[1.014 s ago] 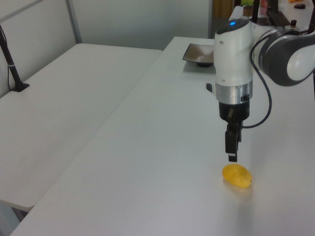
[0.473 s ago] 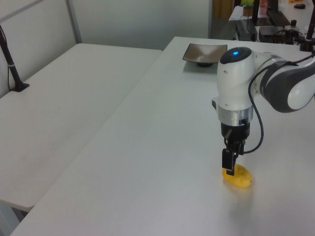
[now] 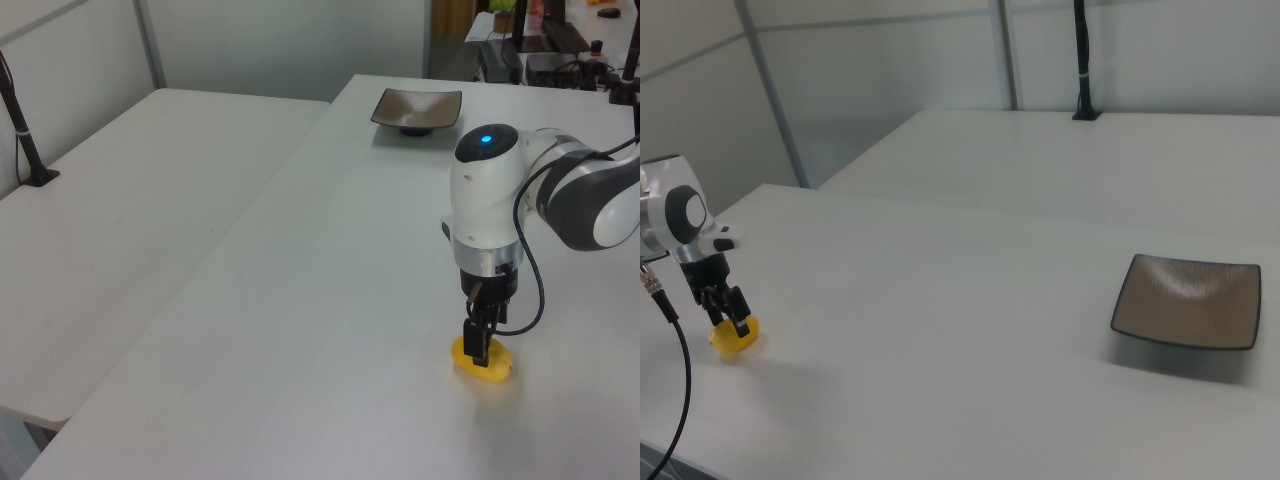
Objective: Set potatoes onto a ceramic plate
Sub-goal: 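Lower the open gripper around the yellow potato, then close the gripper on the yellow potato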
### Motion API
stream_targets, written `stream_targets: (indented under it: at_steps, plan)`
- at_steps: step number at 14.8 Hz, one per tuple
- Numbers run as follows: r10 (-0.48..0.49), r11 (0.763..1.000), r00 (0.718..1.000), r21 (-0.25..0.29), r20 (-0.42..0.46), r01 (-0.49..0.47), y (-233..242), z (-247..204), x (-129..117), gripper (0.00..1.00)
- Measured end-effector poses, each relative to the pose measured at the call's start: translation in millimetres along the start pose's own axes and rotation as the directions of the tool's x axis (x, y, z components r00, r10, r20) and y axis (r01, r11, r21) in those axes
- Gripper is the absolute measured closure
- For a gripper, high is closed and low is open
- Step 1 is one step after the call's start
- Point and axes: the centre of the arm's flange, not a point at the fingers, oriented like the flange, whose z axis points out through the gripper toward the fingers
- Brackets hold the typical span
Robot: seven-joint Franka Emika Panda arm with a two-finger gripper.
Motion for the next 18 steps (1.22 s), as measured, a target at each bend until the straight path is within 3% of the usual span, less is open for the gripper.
stream_targets:
  at_steps: [10,11,14,18]
  plan:
    - [-0.017,1.000,1.000,0.004,-0.015,0.017,-4.7,27.0,4.3,0.00]
    - [-0.022,1.000,1.000,0.000,-0.019,0.022,-4.9,28.5,4.8,0.03]
    - [-0.033,0.999,0.999,-0.011,-0.027,0.033,-4.7,30.5,5.4,0.35]
    - [-0.048,0.999,0.998,-0.015,-0.031,0.047,-3.5,27.9,6.0,0.36]
